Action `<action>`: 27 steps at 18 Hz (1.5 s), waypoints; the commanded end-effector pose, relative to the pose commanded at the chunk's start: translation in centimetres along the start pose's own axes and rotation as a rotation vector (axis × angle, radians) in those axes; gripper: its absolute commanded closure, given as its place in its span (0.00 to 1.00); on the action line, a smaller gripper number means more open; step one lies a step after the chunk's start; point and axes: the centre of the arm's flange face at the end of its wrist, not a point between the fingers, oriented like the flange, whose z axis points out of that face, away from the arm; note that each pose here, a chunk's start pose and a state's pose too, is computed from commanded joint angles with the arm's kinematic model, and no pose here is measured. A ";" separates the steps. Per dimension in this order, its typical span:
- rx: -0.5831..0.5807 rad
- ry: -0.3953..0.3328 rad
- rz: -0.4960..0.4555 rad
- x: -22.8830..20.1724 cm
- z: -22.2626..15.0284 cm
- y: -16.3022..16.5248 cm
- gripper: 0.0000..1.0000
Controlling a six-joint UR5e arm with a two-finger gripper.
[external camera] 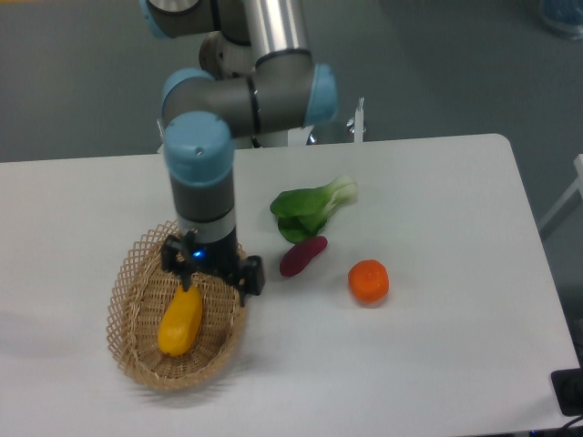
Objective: Pick up the mango from the basket
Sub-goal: 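Move the gripper over the basket and lower it onto the yellow mango, then close the gripper fingers around the yellow mango in the basket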
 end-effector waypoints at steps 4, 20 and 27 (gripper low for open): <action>-0.039 0.013 0.010 1.8 2.9 -0.3 0.00; -0.064 0.029 0.057 4.4 6.8 -0.4 0.00; -0.084 0.009 0.054 4.2 7.6 -0.3 0.00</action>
